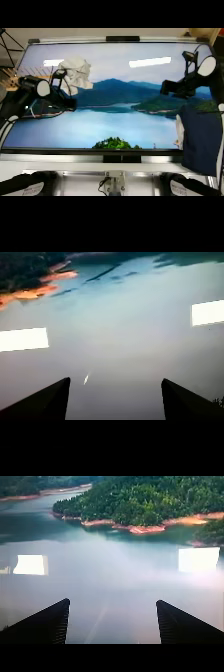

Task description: Fold the shirts.

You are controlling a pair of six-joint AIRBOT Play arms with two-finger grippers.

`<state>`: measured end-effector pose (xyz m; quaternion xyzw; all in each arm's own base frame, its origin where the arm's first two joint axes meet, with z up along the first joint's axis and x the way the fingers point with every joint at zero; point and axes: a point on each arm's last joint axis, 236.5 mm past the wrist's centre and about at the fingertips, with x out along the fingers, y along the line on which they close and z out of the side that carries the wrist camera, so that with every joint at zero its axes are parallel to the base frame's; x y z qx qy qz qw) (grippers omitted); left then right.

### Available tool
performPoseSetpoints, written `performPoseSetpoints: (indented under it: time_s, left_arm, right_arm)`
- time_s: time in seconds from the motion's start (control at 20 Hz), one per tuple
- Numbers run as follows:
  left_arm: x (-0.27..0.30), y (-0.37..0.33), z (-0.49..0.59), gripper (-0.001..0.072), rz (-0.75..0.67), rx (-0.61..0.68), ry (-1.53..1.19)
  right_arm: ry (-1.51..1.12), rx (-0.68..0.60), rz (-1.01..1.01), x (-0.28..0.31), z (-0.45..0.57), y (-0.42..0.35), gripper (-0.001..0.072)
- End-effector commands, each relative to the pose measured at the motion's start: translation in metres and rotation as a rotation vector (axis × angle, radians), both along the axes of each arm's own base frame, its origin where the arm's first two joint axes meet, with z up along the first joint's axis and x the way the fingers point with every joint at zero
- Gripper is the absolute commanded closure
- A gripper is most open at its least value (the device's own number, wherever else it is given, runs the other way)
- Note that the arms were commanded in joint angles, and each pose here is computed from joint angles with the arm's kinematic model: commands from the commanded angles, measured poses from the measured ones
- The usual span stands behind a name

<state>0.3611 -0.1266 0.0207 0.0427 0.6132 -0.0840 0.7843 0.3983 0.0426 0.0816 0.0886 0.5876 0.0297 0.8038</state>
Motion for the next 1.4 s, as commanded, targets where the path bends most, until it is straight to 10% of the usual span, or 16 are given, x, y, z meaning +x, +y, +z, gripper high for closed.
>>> performPoseSetpoints:
  time_s: [0.0,0.15,0.3,0.7,0.8,0.9,1.15,1.35]
  left_arm:
    - [0.047,-0.008,0.001,0.0069,0.082,-0.072,-0.152]
    - [0.14,0.045,0.014,0.0248,0.197,-0.06,-0.326]
    - [0.191,0.106,-0.017,0.002,0.376,-0.103,-0.195]
    - [0.27,0.067,-0.093,0.0023,0.455,-0.429,-0.207]
    - [0.283,0.05,-0.089,0.0152,0.451,-0.461,-0.265]
    - [0.284,0.036,-0.077,0.0664,0.4,-0.461,-0.291]
    - [0.266,-0.019,0.108,0.0669,0.052,-0.425,-0.621]
    - [0.15,-0.073,0.338,0.0669,-0.182,-0.497,-0.983]
  right_arm:
    - [-0.094,-0.006,0.012,0.02,0.008,0.0,0.0067]
    - [-0.125,-0.001,0.015,0.027,0.011,0.001,0.0067]
    - [-0.135,0.031,0.016,0.029,0.013,0.008,0.0068]
    - [-0.146,0.063,0.083,0.028,0.016,0.021,0.0068]
    - [-0.146,0.063,0.083,0.028,0.016,0.021,0.0068]
    - [-0.146,0.067,0.083,0.028,0.016,0.022,0.0068]
    - [-0.164,0.073,0.095,0.021,0.028,0.024,0.0069]
    - [-0.351,0.029,0.104,-0.001,0.106,0.016,0.0068]
